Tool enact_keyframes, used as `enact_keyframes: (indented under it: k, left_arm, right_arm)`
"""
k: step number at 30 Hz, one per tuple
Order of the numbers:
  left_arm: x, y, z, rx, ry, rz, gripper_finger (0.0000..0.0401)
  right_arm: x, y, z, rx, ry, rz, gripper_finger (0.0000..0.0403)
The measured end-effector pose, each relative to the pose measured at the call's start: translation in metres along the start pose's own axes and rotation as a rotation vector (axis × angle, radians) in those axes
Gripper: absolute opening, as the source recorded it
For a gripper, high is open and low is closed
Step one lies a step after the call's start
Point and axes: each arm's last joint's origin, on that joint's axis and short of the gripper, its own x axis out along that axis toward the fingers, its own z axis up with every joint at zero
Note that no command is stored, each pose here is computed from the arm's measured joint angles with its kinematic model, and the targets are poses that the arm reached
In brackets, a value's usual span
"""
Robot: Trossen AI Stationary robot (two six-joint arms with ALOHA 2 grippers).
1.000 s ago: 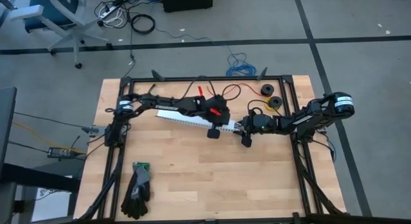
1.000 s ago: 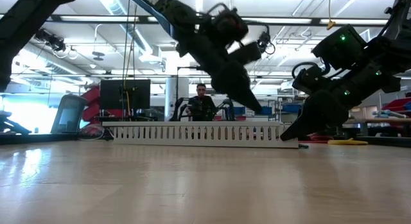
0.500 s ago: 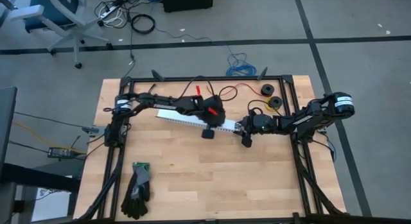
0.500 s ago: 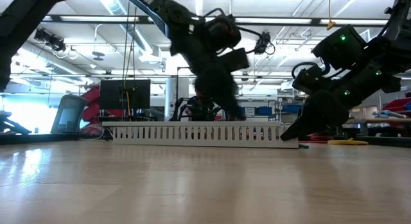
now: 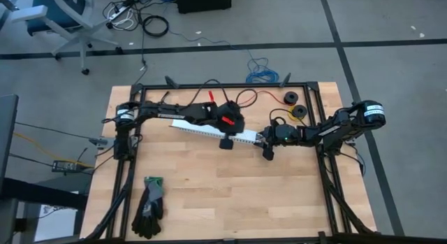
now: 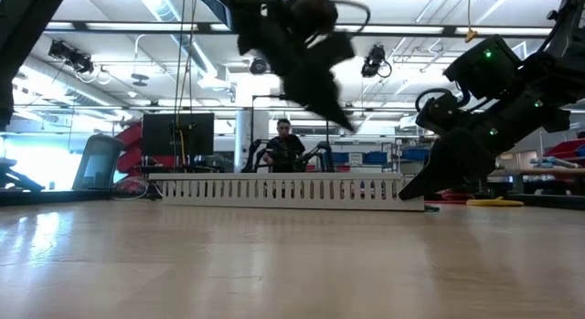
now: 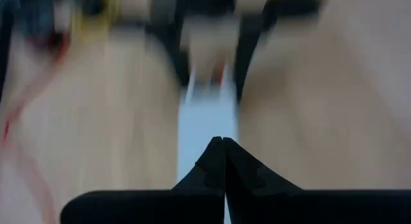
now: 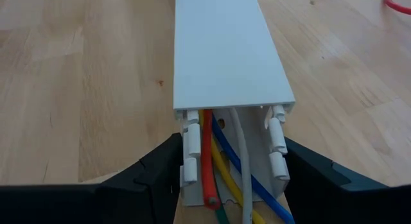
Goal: Ziptie cables
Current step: Close the cable duct
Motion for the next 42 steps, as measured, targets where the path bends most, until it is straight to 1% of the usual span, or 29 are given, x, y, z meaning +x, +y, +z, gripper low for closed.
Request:
enact_keyframes:
  k: [2,3,5,8,10,12,15,19,21,23,25,27,29,30,31,33,34,36,39,42]
  left_arm:
    - [-0.003,-0.002,-0.011,-0.014,0.138,0.033,0.0000]
    - [-0.004,-0.003,-0.016,-0.021,0.192,0.033,0.0000]
    - [-0.001,-0.003,-0.023,-0.037,0.227,0.000,0.0000]
    - [0.024,-0.006,-0.031,-0.053,0.145,-0.119,0.0000]
    - [0.046,-0.008,-0.037,-0.043,0.103,-0.120,0.0000]
    - [0.057,-0.009,-0.034,-0.030,0.034,-0.085,0.0000]
    - [0.056,-0.006,-0.024,-0.026,-0.072,-0.105,0.0000]
    - [0.033,-0.005,-0.008,-0.010,-0.113,-0.087,0.0000]
    - [0.021,-0.003,0.000,0.001,-0.126,-0.058,0.0000]
    - [0.015,-0.002,-0.002,0.003,-0.060,-0.003,0.0000]
    - [0.017,-0.002,-0.013,-0.012,0.063,0.037,0.0000]
    - [0.019,-0.003,-0.027,-0.029,0.177,0.037,0.0000]
    - [0.026,0.000,-0.032,-0.053,0.195,0.042,0.0000]
    - [0.032,0.000,-0.036,-0.061,0.193,0.027,0.0000]
    - [0.038,0.001,-0.037,-0.064,0.162,0.006,0.0000]
    - [0.054,0.002,-0.037,-0.063,0.054,-0.055,0.0000]
    - [0.060,0.003,-0.036,-0.056,-0.002,-0.071,0.0000]
    - [0.067,0.001,-0.034,-0.062,-0.047,-0.076,0.0000]
    - [0.066,-0.002,-0.030,-0.057,-0.082,-0.075,0.0000]
    - [0.053,-0.003,-0.020,-0.046,-0.100,-0.076,0.0000]
  right_arm:
    - [0.000,0.000,0.000,0.000,0.000,0.000,0.0219]
    - [0.000,0.000,0.000,0.000,0.000,0.000,0.0219]
    - [0.000,0.000,0.000,-0.001,-0.001,0.000,0.0219]
    - [0.000,0.000,0.000,-0.003,-0.002,0.000,0.0219]
    - [0.000,0.000,0.000,-0.005,-0.003,-0.005,0.0219]
    - [0.000,0.000,0.000,0.000,-0.004,-0.008,0.0219]
    - [0.000,0.000,0.000,0.002,-0.004,-0.005,0.0219]
    - [0.000,0.000,0.000,0.008,-0.004,0.000,0.0219]
    - [0.000,0.000,0.000,0.008,-0.003,0.000,0.0219]
    - [0.000,0.000,0.000,0.010,-0.002,0.001,0.0219]
    - [0.000,0.000,0.000,0.012,0.000,0.000,0.0219]
    - [0.000,0.000,0.000,0.012,0.002,0.000,0.0219]
    - [0.000,0.000,0.000,0.012,0.002,0.000,0.0219]
    - [0.000,0.000,0.000,0.012,0.003,-0.001,0.0219]
    - [0.000,0.000,0.000,0.010,0.005,-0.003,0.0219]
    - [0.000,0.000,0.000,0.011,0.005,-0.003,0.0219]
    - [0.000,0.000,-0.001,0.008,0.006,-0.004,0.0219]
    - [0.000,0.000,-0.001,0.009,0.007,-0.003,0.0219]
    - [0.000,0.000,0.000,0.012,0.005,0.002,0.0219]
    - [0.000,0.000,0.000,0.019,0.006,0.004,0.0219]
